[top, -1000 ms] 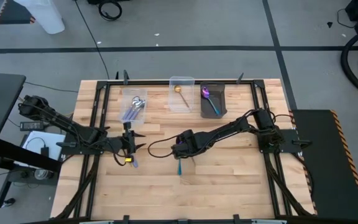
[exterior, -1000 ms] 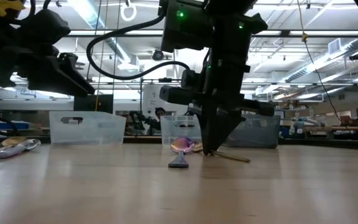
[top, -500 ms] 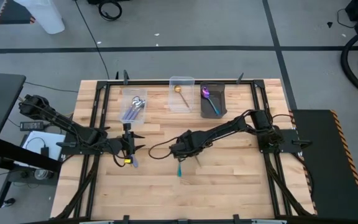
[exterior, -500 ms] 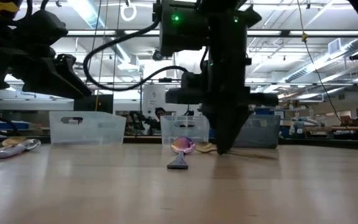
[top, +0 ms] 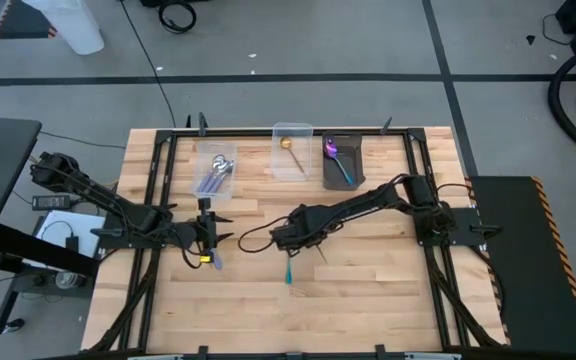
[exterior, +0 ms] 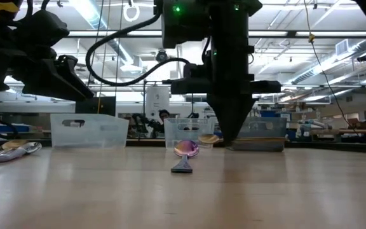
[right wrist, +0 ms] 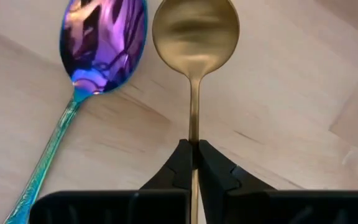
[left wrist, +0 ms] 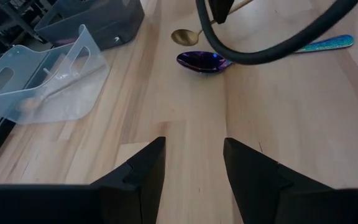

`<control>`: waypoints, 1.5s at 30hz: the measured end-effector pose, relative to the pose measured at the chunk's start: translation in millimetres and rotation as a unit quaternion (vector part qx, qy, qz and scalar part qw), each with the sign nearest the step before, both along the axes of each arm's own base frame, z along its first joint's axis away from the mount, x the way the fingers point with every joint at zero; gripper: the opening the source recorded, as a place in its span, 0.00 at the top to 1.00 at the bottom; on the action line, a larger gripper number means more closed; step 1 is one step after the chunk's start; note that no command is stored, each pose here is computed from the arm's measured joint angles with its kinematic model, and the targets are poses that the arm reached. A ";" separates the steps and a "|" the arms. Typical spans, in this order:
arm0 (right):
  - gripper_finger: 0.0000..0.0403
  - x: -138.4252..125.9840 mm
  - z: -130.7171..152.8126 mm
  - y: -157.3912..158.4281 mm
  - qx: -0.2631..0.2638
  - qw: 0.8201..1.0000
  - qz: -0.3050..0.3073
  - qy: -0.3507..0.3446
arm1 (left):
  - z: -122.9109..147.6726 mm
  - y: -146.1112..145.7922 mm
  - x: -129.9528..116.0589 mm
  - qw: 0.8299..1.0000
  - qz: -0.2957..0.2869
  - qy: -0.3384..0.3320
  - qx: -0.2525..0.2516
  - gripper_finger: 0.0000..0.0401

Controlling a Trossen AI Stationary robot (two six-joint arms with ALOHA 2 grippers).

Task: Sort silverware by color (type)
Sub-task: Put the gold spoon into the right transparent bin

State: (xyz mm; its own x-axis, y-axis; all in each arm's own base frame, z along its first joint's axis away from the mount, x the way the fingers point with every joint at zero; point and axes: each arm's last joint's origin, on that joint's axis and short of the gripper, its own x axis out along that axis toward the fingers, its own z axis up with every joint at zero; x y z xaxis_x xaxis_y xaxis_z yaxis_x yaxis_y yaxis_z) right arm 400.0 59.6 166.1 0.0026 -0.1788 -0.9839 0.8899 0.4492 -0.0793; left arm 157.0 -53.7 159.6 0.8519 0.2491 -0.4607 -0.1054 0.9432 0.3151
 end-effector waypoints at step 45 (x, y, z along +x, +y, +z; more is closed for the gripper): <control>0.96 -42.3 146.3 -100.4 -0.091 0.969 0.148 -0.173 | 14.0 21.0 12.3 0.994 0.070 -0.059 0.058 0.57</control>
State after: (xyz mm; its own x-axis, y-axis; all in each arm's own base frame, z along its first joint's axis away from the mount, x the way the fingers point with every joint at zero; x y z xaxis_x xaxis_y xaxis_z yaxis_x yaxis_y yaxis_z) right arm 357.7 -40.9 312.4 0.4050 -0.2909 -0.8668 0.7110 0.6962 0.0986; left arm 169.3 -32.6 173.5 0.8521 0.4139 -0.3204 -0.2753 0.8750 0.3983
